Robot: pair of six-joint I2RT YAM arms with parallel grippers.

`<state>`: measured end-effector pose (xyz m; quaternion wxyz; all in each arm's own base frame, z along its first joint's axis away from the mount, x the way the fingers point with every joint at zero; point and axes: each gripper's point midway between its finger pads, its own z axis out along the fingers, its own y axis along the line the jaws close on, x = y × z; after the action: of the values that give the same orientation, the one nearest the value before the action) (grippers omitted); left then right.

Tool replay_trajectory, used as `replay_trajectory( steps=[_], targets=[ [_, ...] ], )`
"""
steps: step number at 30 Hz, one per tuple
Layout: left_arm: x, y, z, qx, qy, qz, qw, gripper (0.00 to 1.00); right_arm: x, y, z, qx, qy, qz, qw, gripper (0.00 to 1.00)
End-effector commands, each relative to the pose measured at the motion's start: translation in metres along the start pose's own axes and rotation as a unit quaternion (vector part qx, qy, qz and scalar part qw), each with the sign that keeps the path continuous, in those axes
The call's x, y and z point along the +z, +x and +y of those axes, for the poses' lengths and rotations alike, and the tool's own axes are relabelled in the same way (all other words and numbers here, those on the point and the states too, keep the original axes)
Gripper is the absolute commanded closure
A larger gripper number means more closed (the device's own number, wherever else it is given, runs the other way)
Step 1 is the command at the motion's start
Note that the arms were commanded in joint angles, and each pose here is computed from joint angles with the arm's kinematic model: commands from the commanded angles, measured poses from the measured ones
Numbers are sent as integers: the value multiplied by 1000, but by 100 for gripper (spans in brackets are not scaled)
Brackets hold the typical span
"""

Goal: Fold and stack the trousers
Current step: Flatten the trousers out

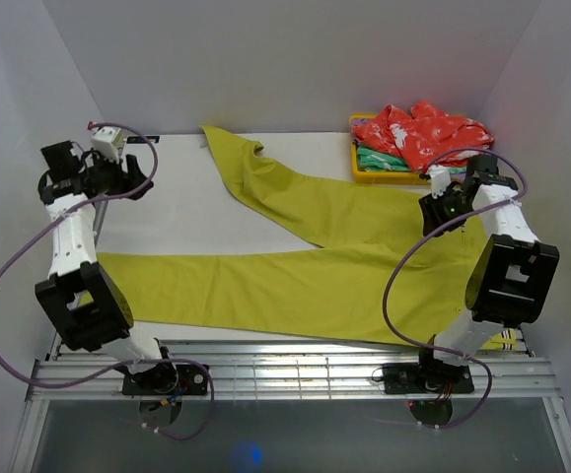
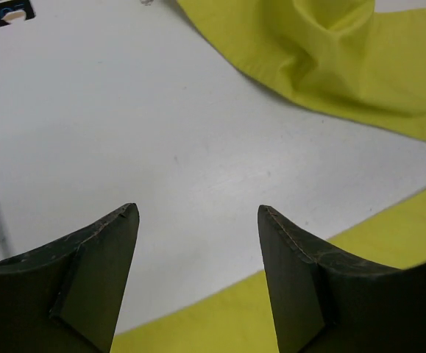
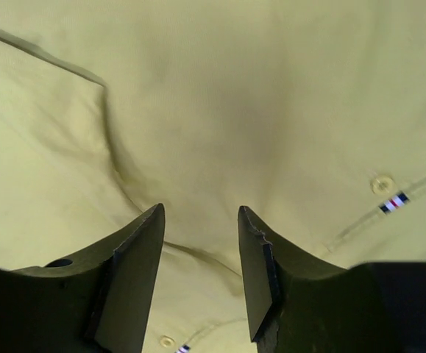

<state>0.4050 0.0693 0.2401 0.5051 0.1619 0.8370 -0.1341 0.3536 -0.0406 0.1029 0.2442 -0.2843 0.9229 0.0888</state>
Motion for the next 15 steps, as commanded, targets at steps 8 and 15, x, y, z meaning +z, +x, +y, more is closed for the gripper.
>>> replay_trajectory(
  steps=[8,15],
  targets=[
    [191,-69,12,-159,55,-87,982,21,44,2,35,-4,-31,23,999,52],
    [277,-51,8,-200,90,-122,968,20,47,20,31,-3,-13,55,998,53]
  ],
)
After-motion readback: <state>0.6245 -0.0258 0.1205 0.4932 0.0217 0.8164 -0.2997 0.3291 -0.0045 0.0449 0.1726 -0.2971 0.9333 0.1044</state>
